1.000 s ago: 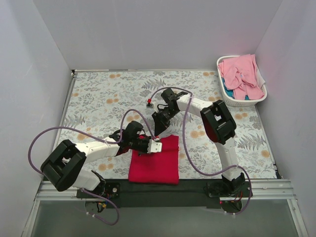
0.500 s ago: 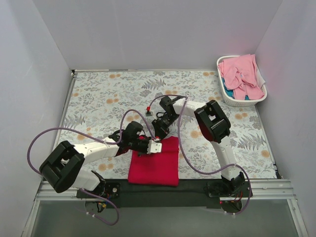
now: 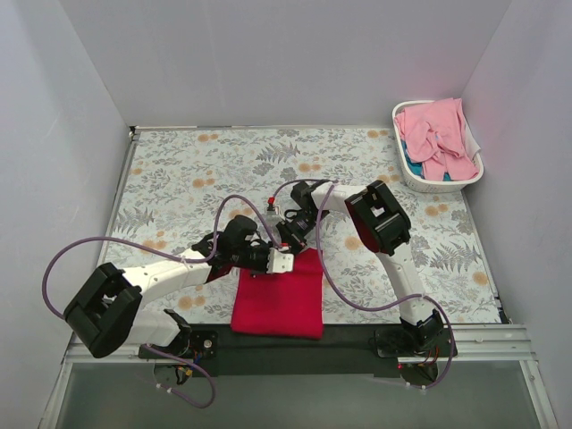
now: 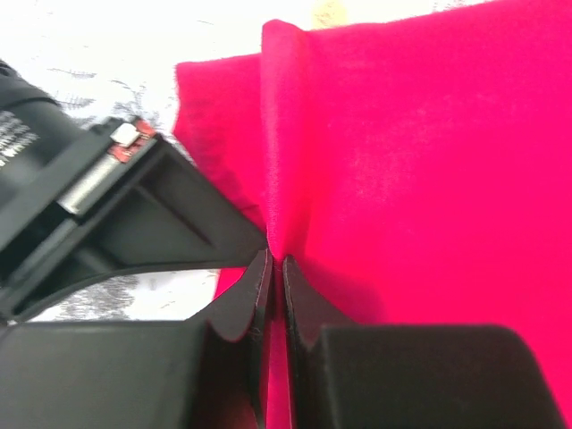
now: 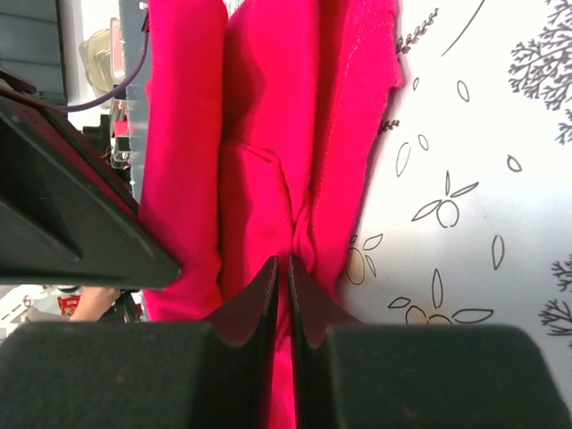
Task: Fold and stack the t-shirts
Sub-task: Fold the tshirt
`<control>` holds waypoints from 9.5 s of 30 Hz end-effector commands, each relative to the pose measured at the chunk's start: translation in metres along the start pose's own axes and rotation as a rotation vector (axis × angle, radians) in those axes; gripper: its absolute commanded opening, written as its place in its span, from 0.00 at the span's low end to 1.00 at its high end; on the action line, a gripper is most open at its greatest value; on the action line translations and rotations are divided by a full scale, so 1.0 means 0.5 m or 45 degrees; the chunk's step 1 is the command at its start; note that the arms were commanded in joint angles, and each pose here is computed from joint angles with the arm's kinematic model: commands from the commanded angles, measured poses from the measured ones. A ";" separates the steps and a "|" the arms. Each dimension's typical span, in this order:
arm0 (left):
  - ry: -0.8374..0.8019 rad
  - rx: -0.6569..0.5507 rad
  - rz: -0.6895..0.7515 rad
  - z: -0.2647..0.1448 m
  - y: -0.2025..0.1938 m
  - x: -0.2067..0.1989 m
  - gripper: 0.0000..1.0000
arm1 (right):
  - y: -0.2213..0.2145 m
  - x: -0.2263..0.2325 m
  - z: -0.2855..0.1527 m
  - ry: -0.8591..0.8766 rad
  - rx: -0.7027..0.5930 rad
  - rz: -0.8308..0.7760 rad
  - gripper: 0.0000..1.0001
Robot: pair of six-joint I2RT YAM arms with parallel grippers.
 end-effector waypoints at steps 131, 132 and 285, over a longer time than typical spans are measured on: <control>0.204 0.115 -1.879 -0.158 -0.188 0.085 0.41 | -0.027 0.049 -0.198 -0.593 -0.318 -0.041 0.62; 0.201 0.120 -1.891 -0.156 -0.189 0.084 0.40 | -0.028 0.049 -0.196 -0.592 -0.313 -0.041 0.61; 0.151 0.253 -2.152 -0.218 -0.188 0.055 0.46 | -0.103 0.097 -0.186 -0.513 -0.478 0.279 0.47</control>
Point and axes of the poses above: each gripper's point midway between its finger pads, its own z axis out along the fingers, its own x axis along the line the jaws close on, y = z × x, the point moved 10 cm from there along -z, back along the fingers, and after that the axes turned 9 degrees about z, right-handed, at the moved point
